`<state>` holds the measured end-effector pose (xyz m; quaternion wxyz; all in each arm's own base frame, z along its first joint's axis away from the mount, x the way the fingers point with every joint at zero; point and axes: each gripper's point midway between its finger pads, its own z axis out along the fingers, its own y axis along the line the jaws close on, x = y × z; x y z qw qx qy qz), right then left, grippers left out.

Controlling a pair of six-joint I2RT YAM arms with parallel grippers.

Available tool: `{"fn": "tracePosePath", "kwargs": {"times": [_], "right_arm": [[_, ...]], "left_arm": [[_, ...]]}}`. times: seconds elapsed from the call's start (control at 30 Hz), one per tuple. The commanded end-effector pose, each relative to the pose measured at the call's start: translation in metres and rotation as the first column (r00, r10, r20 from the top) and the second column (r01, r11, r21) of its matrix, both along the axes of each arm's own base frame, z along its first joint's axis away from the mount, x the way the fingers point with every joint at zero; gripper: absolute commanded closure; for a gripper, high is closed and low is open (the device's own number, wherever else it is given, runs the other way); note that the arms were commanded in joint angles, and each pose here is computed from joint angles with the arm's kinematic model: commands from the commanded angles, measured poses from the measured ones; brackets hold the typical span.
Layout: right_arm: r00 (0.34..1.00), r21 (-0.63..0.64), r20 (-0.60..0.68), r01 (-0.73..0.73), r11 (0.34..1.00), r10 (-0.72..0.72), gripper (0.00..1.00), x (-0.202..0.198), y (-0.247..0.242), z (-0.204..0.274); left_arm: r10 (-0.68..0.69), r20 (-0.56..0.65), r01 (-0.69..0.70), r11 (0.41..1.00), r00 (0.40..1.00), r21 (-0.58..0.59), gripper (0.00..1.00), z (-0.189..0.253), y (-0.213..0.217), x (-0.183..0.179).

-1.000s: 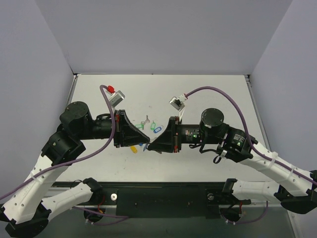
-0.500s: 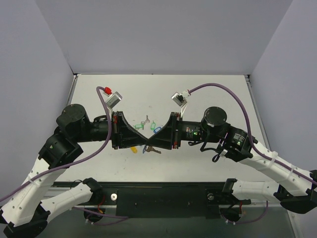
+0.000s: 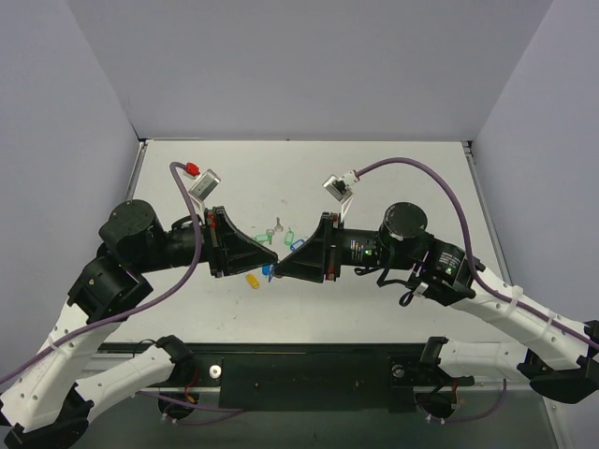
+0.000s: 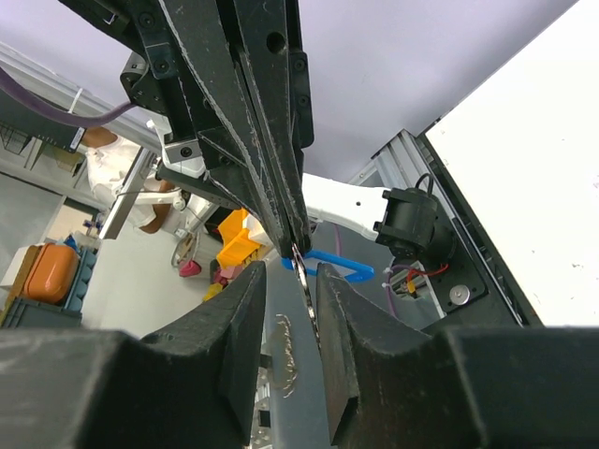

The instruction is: Remove the keys from the keyring

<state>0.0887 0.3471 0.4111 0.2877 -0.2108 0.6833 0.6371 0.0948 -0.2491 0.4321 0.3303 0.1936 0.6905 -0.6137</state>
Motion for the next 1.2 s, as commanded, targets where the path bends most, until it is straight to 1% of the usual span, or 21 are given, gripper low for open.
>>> {"fn": "tracePosePath", "kwargs": {"times": [0.0,0.2,0.33,0.37,0.63,0.67,0.7,0.73,0.77,0.8,0.83,0.87,0.9,0.93,0.97,1.0,1.03,1.07,1.1,1.13,1.17], "right_arm": [[0.999,0.074,0.038,0.007,0.997,-0.01,0.77,-0.001,-0.005,0.02],[0.999,0.072,0.037,0.008,0.997,-0.011,0.88,0.0,-0.005,0.02],[0.999,0.068,0.036,0.008,0.998,-0.011,0.98,-0.001,-0.005,0.019],[0.999,0.07,0.035,0.01,0.998,-0.012,0.99,-0.001,-0.005,0.02],[0.999,0.048,0.039,0.017,0.999,-0.018,1.0,0.001,-0.005,0.015],[0.999,0.044,0.038,0.014,0.999,-0.015,1.0,0.001,-0.005,0.014],[0.999,0.046,0.041,0.015,0.999,-0.017,1.0,0.001,-0.005,0.015],[0.999,0.041,0.041,0.014,0.999,-0.015,1.0,0.0,-0.006,0.014],[0.999,0.043,0.049,0.015,0.999,-0.017,1.0,0.001,-0.006,0.016],[0.999,0.042,0.05,0.015,0.999,-0.017,1.0,0.0,-0.008,0.017],[0.998,0.042,0.054,0.013,0.999,-0.016,1.0,-0.001,-0.008,0.017],[0.998,0.039,0.055,0.019,0.999,-0.021,1.0,0.0,-0.009,0.017],[0.998,0.04,0.057,0.022,0.999,-0.025,1.0,0.0,-0.009,0.018],[0.998,0.041,0.059,0.022,0.999,-0.025,1.0,0.0,-0.01,0.019],[0.998,0.041,0.059,0.025,0.999,-0.028,1.0,0.001,-0.01,0.019],[0.998,0.044,0.058,0.032,0.999,-0.034,1.0,0.002,-0.009,0.02],[0.998,0.053,0.059,0.033,0.998,-0.036,1.0,0.002,-0.009,0.022],[0.998,0.053,0.056,0.038,0.998,-0.04,1.0,0.003,-0.009,0.022],[0.998,0.057,0.054,0.041,0.998,-0.044,1.0,0.004,-0.007,0.022],[0.998,0.061,0.05,0.041,0.997,-0.044,1.0,0.004,-0.007,0.022],[0.997,0.069,0.05,0.049,0.996,-0.053,1.0,0.006,-0.007,0.024]], "left_arm": [[0.033,0.033,-0.032,0.999,0.999,-0.044,1.0,0.012,0.001,0.004],[0.056,0.017,-0.055,0.997,0.998,-0.045,1.0,0.009,0.0,0.009],[0.059,0.017,-0.058,0.997,0.998,-0.05,1.0,0.009,0.0,0.009],[0.057,0.018,-0.056,0.997,0.998,-0.053,1.0,0.009,0.001,0.008],[0.035,0.037,-0.032,0.997,0.999,-0.071,1.0,0.011,0.004,0.0],[0.038,0.042,-0.035,0.997,0.998,-0.074,0.95,0.012,0.005,0.0],[0.046,0.044,-0.042,0.996,0.998,-0.075,0.72,0.013,0.007,-0.001],[0.067,0.048,-0.063,0.995,0.997,-0.077,0.59,0.014,0.009,0.001],[0.08,0.052,-0.076,0.994,0.995,-0.078,0.35,0.015,0.012,0.001],[0.108,0.045,-0.105,0.991,0.993,-0.08,0.28,0.014,0.013,0.004],[0.144,0.035,-0.141,0.986,0.989,-0.086,0.24,0.015,0.017,0.008],[0.173,0.021,-0.17,0.982,0.985,-0.086,0.23,0.013,0.018,0.012],[0.233,-0.004,-0.232,0.966,0.972,-0.113,0.23,0.017,0.025,0.017],[0.266,-0.038,-0.268,0.957,0.963,-0.107,0.23,0.005,0.025,0.025],[0.29,-0.063,-0.296,0.936,0.955,-0.188,0.24,0.018,0.031,0.022],[0.301,-0.071,-0.309,0.922,0.951,-0.232,0.27,0.015,0.031,0.027],[0.308,-0.11,-0.327,0.903,0.945,-0.279,0.29,0.017,0.037,0.024],[0.318,-0.126,-0.342,0.892,0.939,-0.296,0.33,0.009,0.037,0.029],[0.315,-0.149,-0.348,0.876,0.937,-0.333,0.37,0.012,0.041,0.026],[0.309,-0.162,-0.347,0.873,0.937,-0.342,0.42,0.005,0.039,0.027],[0.313,-0.18,-0.359,0.865,0.932,-0.352,0.44,0.0,0.041,0.028]]}}
